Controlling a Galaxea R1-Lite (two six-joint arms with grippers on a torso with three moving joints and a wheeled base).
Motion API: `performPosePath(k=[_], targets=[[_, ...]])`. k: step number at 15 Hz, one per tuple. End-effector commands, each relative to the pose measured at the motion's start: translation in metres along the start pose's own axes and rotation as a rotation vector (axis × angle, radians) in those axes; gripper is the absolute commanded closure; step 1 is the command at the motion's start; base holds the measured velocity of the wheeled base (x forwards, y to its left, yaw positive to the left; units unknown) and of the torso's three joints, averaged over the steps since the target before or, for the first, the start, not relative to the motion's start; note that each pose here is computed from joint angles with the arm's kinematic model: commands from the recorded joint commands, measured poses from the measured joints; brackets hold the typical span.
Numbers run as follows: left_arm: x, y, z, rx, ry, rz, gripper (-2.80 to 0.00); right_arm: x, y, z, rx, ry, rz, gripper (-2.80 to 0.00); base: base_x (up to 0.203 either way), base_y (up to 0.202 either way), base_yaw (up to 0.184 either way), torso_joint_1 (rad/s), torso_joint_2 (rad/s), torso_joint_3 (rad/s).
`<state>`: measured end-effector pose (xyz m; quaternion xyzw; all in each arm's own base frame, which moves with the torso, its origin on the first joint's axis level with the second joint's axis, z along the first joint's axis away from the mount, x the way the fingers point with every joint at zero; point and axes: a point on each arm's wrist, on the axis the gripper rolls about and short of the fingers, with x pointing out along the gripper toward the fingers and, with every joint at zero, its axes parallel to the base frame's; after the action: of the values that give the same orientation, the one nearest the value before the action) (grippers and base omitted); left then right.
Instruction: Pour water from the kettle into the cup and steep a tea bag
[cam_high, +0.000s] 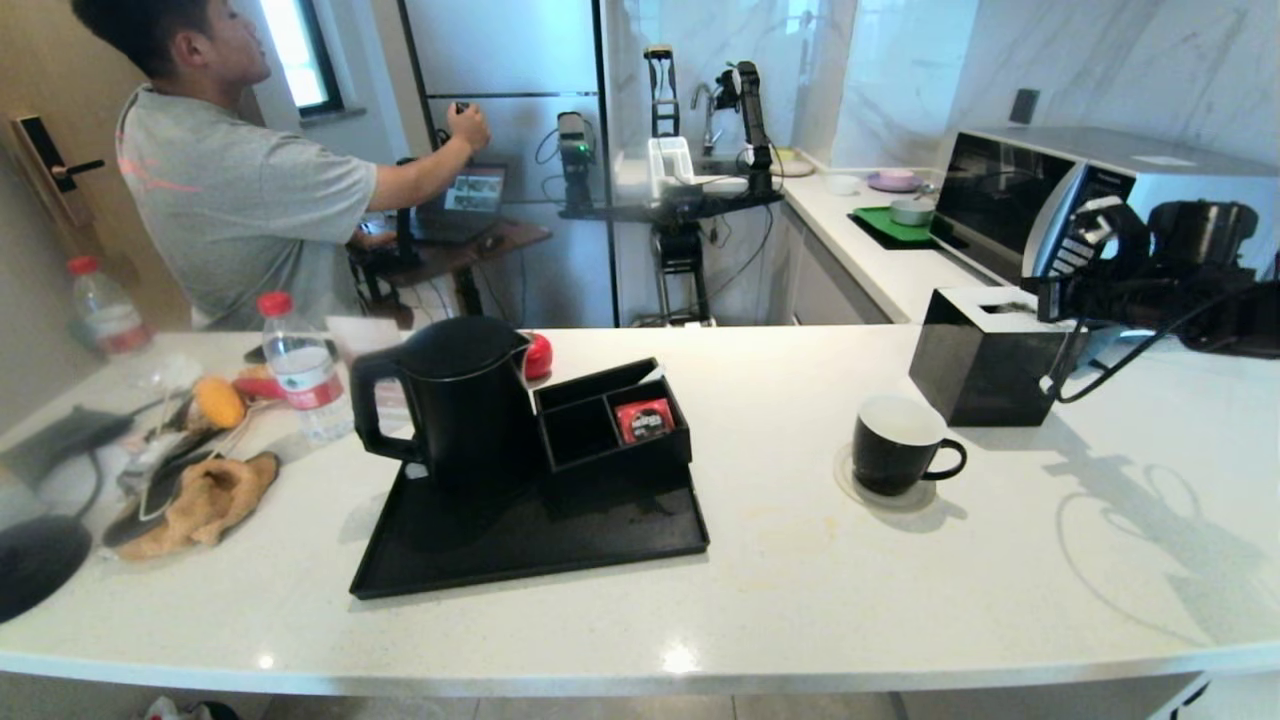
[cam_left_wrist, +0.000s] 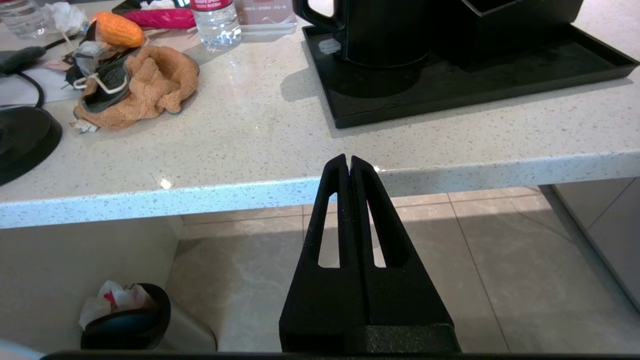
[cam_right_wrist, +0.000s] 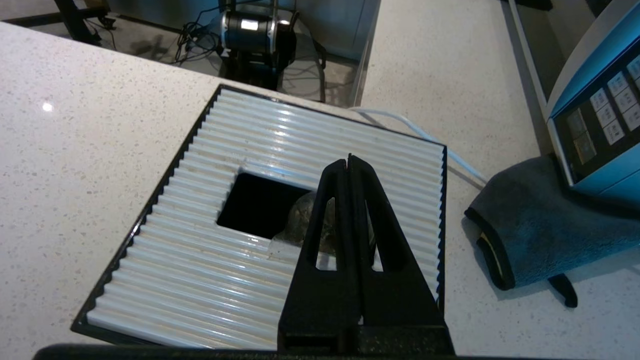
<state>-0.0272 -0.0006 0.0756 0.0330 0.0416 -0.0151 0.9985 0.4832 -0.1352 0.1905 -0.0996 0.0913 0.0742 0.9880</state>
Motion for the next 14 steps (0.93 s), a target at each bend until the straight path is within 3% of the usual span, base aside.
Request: performPosePath(k=[1,8,14], targets=[[0.0,0.0,0.0,0.0,0.0,0.0,0.0,0.006,0.001,-0.012,0.009,0.026,0.011,0.0,0.0,0.0,0.0,0.0,0.0,0.0],[0.0,0.0,0.0,0.0,0.0,0.0,0.0,0.014,0.002,-0.025,0.018,0.054,0.02,0.0,0.0,0.0,0.0,0.0,0.0,0.0],[0.0,0.0,0.0,0.0,0.0,0.0,0.0,-0.001,-0.003,0.005,-0.027,-0.051,-0.012,0.0,0.0,0.0,0.0,0.0,0.0,0.0]])
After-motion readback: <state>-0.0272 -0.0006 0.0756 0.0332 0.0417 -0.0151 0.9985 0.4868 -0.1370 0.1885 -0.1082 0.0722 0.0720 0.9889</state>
